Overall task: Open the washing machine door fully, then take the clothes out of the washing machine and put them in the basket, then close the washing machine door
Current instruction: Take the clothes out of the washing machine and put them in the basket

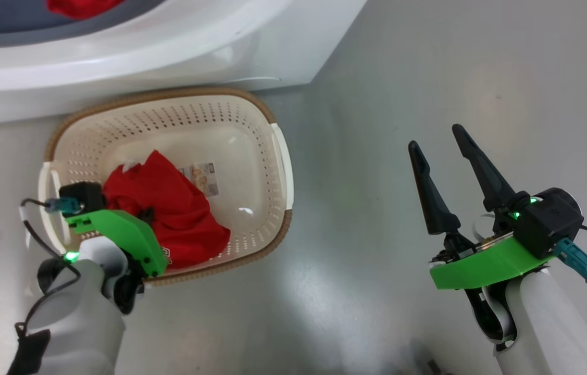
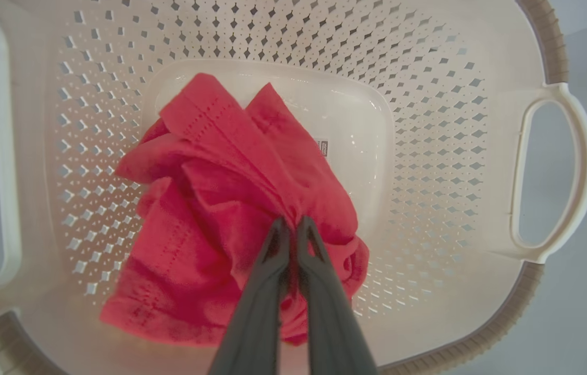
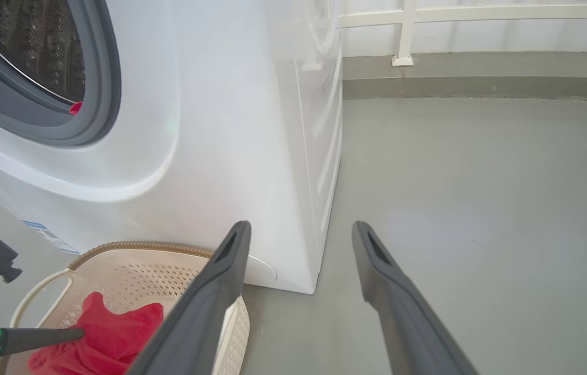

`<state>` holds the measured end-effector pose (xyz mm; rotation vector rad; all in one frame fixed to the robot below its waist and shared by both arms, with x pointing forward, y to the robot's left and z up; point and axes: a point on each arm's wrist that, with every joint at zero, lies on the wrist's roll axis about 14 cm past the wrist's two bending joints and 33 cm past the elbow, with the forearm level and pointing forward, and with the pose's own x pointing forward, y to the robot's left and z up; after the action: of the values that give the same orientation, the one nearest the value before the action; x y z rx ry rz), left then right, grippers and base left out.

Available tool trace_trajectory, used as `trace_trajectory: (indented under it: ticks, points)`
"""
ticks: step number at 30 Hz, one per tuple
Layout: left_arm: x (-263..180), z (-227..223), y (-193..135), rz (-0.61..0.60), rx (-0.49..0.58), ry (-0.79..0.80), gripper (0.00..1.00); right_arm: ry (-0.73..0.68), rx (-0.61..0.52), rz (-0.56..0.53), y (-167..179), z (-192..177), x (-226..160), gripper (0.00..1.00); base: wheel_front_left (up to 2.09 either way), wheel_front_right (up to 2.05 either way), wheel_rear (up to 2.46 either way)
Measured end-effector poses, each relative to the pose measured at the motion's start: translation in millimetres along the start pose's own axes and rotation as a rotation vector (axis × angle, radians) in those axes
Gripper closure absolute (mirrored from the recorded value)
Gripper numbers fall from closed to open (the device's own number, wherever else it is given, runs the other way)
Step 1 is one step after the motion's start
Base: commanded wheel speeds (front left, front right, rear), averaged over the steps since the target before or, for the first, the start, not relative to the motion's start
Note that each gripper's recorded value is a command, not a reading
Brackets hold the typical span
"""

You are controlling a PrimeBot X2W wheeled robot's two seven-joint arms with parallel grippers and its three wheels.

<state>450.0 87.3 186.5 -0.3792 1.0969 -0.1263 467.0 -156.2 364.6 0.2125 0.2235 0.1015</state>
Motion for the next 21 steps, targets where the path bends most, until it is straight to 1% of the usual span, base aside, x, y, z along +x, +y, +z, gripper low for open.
trace_trajectory:
  ticks: [8, 9, 10, 11, 12, 13, 21]
  points:
    - [14, -13, 7, 0.028, 0.004, 0.066, 1.0, 0.018, -0.007, -0.019, -9, -8, 2, 0.0, 0.0, 0.0, 0.0]
    - [15, -14, 8, 0.03, 0.005, 0.069, 0.97, 0.021, -0.008, -0.022, -10, -9, 2, 0.0, 0.0, 0.0, 0.0]
    - [16, -14, 9, 0.038, 0.006, 0.07, 0.68, 0.023, -0.008, -0.023, -10, -10, 2, 0.0, 0.0, 0.0, 0.0]
    - [16, -14, 10, 0.04, 0.006, 0.069, 0.42, 0.024, -0.006, -0.024, -10, -10, 2, 0.0, 0.0, 0.0, 0.0]
    - [16, -14, 10, 0.042, 0.007, 0.069, 0.07, 0.024, -0.005, -0.023, -10, -10, 2, 0.0, 0.0, 0.0, 0.0]
    - [15, -13, 11, 0.045, 0.007, 0.067, 0.0, 0.023, -0.005, -0.022, -10, -10, 2, 0.0, 0.0, 0.0, 0.0]
    - [5, 4, 14, 0.058, 0.013, -0.015, 0.0, 0.004, 0.0, -0.001, -2, -3, 5, 0.0, 0.0, 0.0, 0.0]
